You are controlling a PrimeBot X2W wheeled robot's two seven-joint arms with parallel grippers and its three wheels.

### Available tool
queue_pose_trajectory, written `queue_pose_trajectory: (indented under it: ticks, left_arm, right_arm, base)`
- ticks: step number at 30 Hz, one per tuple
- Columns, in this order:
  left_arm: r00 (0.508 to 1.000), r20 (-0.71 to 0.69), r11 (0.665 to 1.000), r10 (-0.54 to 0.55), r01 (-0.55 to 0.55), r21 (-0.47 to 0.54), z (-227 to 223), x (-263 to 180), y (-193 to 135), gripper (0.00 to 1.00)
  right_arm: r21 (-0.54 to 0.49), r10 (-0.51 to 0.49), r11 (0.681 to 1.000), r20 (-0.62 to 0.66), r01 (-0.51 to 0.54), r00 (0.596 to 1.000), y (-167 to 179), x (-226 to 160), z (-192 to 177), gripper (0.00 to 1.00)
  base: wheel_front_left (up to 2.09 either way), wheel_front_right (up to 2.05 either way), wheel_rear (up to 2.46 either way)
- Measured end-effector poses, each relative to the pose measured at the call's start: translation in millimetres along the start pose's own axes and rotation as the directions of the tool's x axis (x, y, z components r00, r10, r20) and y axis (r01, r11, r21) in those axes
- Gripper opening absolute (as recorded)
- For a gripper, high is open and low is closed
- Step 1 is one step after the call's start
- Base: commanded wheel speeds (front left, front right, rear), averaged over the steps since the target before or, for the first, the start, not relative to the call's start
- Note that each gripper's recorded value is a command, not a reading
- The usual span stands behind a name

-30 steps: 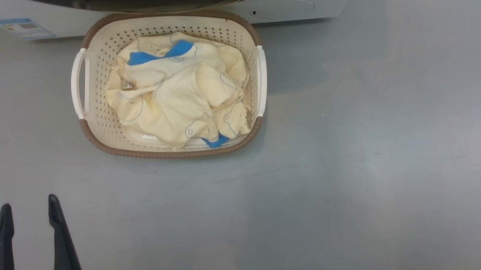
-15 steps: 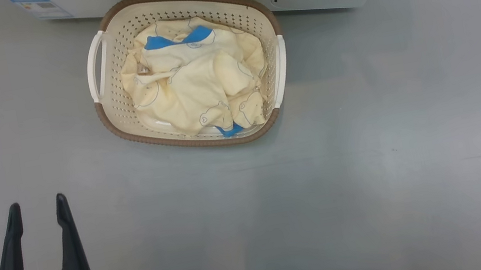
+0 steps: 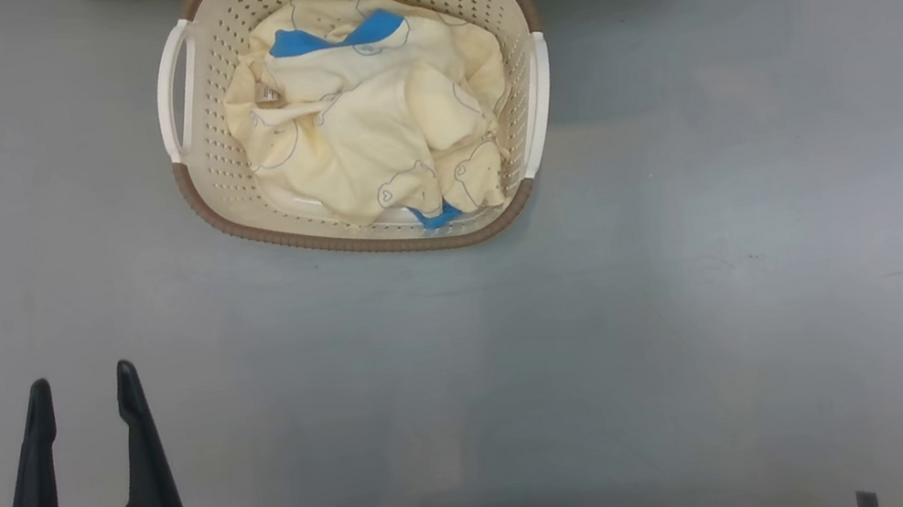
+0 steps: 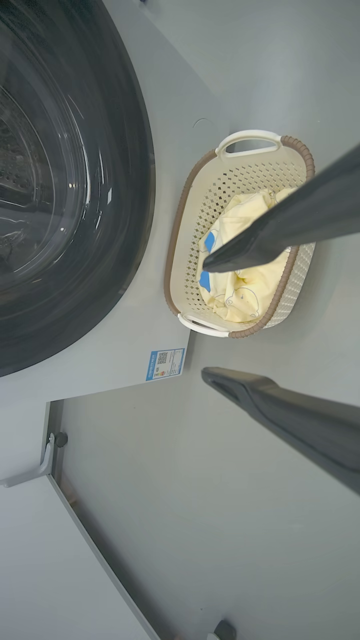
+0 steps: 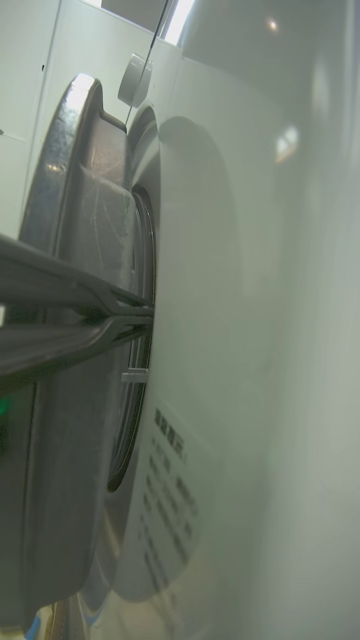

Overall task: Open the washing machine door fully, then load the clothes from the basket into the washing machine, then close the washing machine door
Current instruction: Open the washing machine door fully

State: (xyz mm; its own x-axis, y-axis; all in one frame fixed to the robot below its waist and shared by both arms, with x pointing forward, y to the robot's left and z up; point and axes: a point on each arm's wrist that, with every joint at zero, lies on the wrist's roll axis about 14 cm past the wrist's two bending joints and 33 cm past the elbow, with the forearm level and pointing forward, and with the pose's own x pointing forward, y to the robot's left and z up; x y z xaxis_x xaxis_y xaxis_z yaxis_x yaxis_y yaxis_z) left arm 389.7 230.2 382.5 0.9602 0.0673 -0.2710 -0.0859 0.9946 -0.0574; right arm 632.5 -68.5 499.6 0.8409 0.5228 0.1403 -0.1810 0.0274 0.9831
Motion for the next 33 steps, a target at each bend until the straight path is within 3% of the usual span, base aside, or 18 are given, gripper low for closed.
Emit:
queue_pose_trajectory:
  ticks: [16,33]
  left_arm:
    - [1.000,0.005,1.000,0.015,-0.015,-0.024,-0.4,3.2,-0.8,1.00]
    - [0.995,0.098,0.998,-0.036,0.040,-0.045,27.3,11.9,-17.7,1.00]
  right_arm:
    - [-0.030,-0.007,1.000,-0.054,0.006,0.999,-4.6,10.3,-10.1,0.00]
    - [-0.080,-0.021,0.997,-0.167,0.007,0.986,24.9,-5.9,-46.5,0.00]
  base:
    - [0.00,0.00,0.00]
    - [0.00,0.00,0.00]
